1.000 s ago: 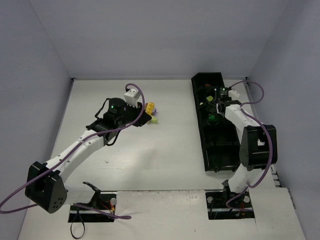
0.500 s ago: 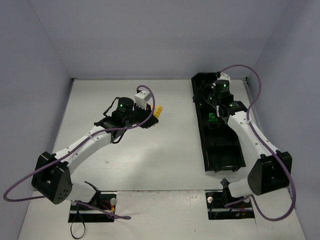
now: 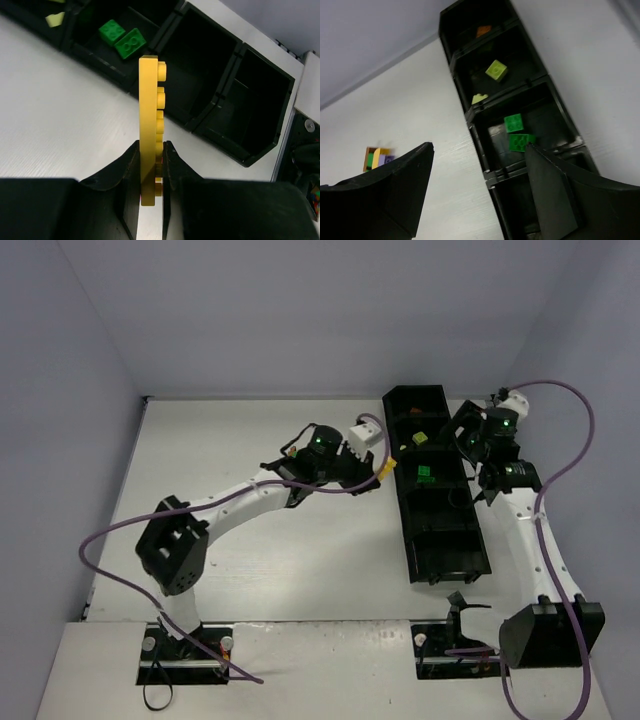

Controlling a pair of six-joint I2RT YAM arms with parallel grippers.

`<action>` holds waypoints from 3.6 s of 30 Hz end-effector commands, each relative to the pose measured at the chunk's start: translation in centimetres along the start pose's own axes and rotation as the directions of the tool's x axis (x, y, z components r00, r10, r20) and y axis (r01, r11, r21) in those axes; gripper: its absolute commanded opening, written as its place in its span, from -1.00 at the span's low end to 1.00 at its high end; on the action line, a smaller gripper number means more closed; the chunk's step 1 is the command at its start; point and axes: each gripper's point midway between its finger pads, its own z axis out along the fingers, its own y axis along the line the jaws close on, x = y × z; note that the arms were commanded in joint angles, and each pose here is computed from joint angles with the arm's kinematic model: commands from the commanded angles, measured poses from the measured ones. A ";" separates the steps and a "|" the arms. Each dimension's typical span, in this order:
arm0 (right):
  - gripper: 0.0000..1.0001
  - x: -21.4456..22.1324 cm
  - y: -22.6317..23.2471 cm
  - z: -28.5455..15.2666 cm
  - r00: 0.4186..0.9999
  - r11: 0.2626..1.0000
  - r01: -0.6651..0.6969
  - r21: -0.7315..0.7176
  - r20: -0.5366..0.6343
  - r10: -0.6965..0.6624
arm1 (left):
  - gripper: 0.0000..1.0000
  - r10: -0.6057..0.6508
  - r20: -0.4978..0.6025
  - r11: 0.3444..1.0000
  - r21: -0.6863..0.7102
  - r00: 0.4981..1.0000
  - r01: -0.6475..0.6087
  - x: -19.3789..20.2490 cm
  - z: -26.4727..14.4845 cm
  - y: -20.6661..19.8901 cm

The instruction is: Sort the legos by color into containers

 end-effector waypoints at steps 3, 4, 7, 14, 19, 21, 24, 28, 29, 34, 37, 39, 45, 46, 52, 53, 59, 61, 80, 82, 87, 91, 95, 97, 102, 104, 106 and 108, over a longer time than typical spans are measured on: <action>0.46 -3.2 -4.8 -3.2 0.983 0.977 -0.124 0.174 0.156 0.097 | -0.88 0.163 0.109 0.971 0.162 0.981 -0.179 -5.0 3.7 -4.8; 0.50 -3.4 -5.7 -3.4 0.979 0.967 -0.137 0.215 0.175 0.100 | -0.88 0.165 0.077 0.969 0.174 0.983 -0.176 -3.8 5.1 -4.8; 0.52 -3.4 -6.6 -4.0 0.975 0.955 -0.164 0.246 0.186 0.120 | -0.88 0.209 0.089 0.951 0.212 0.974 -0.224 -4.3 7.5 -6.7; 0.54 -3.1 -7.6 -4.5 0.977 0.943 -0.160 0.291 0.187 0.108 | -0.76 0.194 0.114 0.950 0.226 0.974 -0.215 -3.4 11.8 -8.9; 0.54 -2.8 -7.7 -4.7 0.978 0.944 -0.153 0.291 0.179 0.104 | -0.17 0.169 0.112 0.965 0.185 0.979 -0.188 -3.1 14.5 -8.5; 0.54 -2.7 -7.6 -4.7 0.980 0.947 -0.143 0.289 0.174 0.095 | 0.18 0.159 0.110 0.972 0.159 0.981 -0.175 -3.4 14.3 -8.1; 0.54 -2.8 -7.2 -4.7 0.983 0.953 -0.122 0.276 0.165 0.078 | 0.45 0.155 0.126 0.979 0.110 0.980 -0.169 -4.7 13.0 -7.3; 0.52 -2.9 -6.3 -4.2 0.990 0.968 -0.070 0.240 0.136 0.038 | 0.50 0.076 0.148 0.997 -0.001 0.986 -0.076 -5.6 10.4 -4.6; 0.49 -3.0 -5.8 -4.0 0.992 0.974 -0.041 0.221 0.129 0.012 | 0.50 0.060 0.185 0.998 -0.038 0.981 -0.053 -7.4 8.3 -3.6; 0.29 -1.6 -0.8 -1.9 0.996 0.996 0.089 0.011 0.031 -0.089 | 0.50 -0.133 0.260 0.953 -0.230 0.956 0.195 -7.7 1.8 3.3; 0.27 0.6 3.4 -0.4 0.981 0.975 0.188 -0.114 -0.025 -0.192 | 0.50 -0.229 0.279 0.886 -0.338 0.933 0.319 -5.9 -2.7 8.1; 0.27 2.7 5.4 1.2 0.966 0.958 0.230 -0.171 -0.082 -0.247 | 0.50 -0.279 0.276 0.826 -0.420 0.920 0.377 -3.8 -5.8 11.0; 0.27 10.1 14.1 3.8 0.864 0.812 0.367 -0.454 -0.157 -0.479 | 0.50 -0.399 0.284 0.664 -0.566 0.872 0.488 1.7 -13.4 15.0; 0.27 11.1 15.1 4.0 0.844 0.786 0.388 -0.480 -0.156 -0.512 | 0.50 -0.428 0.289 0.623 -0.592 0.856 0.511 3.5 -14.6 16.1; 0.25 18.1 20.4 6.2 0.727 0.622 0.431 -0.653 -0.157 -0.669 | 0.50 -0.482 0.311 0.552 -0.617 0.819 0.560 6.9 -18.8 17.1; 0.25 19.9 20.3 7.1 0.697 0.602 0.439 -0.667 -0.171 -0.697 | 0.50 -0.481 0.321 0.543 -0.622 0.816 0.565 7.0 -19.6 17.3; 0.10 24.2 22.0 9.0 0.627 0.515 0.436 -0.738 -0.161 -0.762 | 0.50 -0.498 0.307 0.526 -0.637 0.811 0.564 8.6 -21.0 16.6; 0.10 24.7 22.4 9.2 0.615 0.493 0.441 -0.750 -0.147 -0.774 | 0.50 -0.500 0.306 0.522 -0.640 0.810 0.564 8.9 -21.3 16.5; 0.06 30.1 22.5 11.2 0.540 0.439 0.436 -0.785 -0.162 -0.826 | 0.50 -0.528 0.286 0.523 -0.633 0.800 0.571 10.1 -21.8 15.8; -0.05 30.3 22.1 11.5 0.537 0.447 0.445 -0.776 -0.169 -0.827 | 0.50 -0.532 0.285 0.522 -0.631 0.797 0.574 10.1 -21.8 15.8; -0.48 29.8 22.2 11.4 0.555 0.454 0.463 -0.761 -0.150 -0.818 | 0.50 -0.536 0.297 0.527 -0.613 0.790 0.589 9.6 -21.6 15.6; -1.00 28.9 22.7 10.3 0.576 0.461 0.479 -0.747 -0.129 -0.807 | 0.50 -0.550 0.317 0.537 -0.573 0.772 0.618 8.5 -21.0 15.4; -1.00 26.5 23.8 7.6 0.643 0.474 0.478 -0.740 -0.073 -0.762 | 0.50 -0.569 0.343 0.554 -0.512 0.747 0.657 6.7 -20.3 14.9; -1.00 24.5 25.0 6.1 0.682 0.471 0.480 -0.740 -0.023 -0.731 | 0.50 -0.579 0.357 0.565 -0.471 0.733 0.677 5.6 -19.8 14.7; -1.00 23.3 25.9 3.1 0.737 0.489 0.456 -0.744 0.006 -0.676 | 0.50 -0.602 0.372 0.587 -0.394 0.707 0.707 3.7 -18.8 14.3; -1.00 22.1 26.7 1.9 0.764 0.488 0.446 -0.750 0.034 -0.645 | 0.50 -0.605 0.375 0.604 -0.358 0.702 0.712 3.0 -18.3 14.1; -1.00 21.4 26.9 0.8 0.783 0.491 0.429 -0.758 0.041 -0.621 | 0.50 -0.607 0.388 0.615 -0.323 0.693 0.719 2.3 -17.8 14.1; -1.00 21.1 27.3 0.2 0.796 0.490 0.416 -0.766 0.046 -0.604 | 0.50 -0.608 0.396 0.640 -0.269 0.688 0.720 1.2 -17.4 13.8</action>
